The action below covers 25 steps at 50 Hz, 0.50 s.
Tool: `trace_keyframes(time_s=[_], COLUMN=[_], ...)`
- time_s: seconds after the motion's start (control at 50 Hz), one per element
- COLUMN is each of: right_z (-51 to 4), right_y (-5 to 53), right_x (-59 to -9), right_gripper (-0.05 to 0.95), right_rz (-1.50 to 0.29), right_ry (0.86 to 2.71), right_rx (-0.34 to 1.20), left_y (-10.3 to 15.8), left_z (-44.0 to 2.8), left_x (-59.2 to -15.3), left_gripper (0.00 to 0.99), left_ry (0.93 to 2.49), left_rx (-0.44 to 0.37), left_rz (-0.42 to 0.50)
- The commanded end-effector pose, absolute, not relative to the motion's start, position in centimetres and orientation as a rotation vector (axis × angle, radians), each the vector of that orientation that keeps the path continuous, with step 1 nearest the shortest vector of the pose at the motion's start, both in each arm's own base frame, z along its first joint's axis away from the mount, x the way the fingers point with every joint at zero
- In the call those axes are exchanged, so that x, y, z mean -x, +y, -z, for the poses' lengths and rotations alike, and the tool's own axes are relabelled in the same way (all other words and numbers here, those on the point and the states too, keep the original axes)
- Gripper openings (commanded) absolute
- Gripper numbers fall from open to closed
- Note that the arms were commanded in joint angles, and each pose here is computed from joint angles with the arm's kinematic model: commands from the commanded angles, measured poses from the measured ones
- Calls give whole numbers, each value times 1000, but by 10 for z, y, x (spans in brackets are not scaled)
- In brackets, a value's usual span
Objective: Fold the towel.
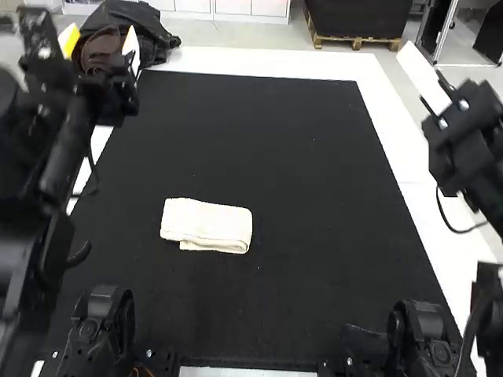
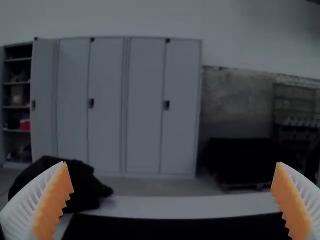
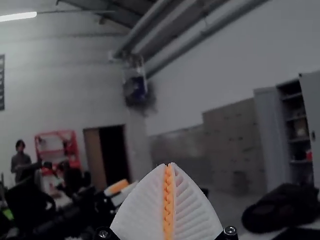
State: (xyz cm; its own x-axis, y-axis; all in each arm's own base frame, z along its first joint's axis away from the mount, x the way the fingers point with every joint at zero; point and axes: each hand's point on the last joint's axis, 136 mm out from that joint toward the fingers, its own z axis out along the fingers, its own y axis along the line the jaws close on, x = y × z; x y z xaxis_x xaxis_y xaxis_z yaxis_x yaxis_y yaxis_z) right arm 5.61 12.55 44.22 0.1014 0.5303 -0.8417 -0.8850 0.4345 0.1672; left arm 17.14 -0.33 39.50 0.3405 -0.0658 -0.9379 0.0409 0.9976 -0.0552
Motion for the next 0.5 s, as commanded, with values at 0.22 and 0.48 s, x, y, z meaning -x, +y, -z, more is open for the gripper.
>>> trace_keyframes(time_s=[0.22,0.48], right_z=[-476,-396], right_y=[65,17], right_x=[-80,-166], right_gripper=[921,920], right_rz=[-592,-214], right_ry=[820,991], right_rx=[187,1], left_y=[5,7], left_z=[-419,-392], left_x=[-142,-166], left_gripper=[959,923], left_ry=[1045,887], left_rx=[10,-57], left_rz=[-44,-203])
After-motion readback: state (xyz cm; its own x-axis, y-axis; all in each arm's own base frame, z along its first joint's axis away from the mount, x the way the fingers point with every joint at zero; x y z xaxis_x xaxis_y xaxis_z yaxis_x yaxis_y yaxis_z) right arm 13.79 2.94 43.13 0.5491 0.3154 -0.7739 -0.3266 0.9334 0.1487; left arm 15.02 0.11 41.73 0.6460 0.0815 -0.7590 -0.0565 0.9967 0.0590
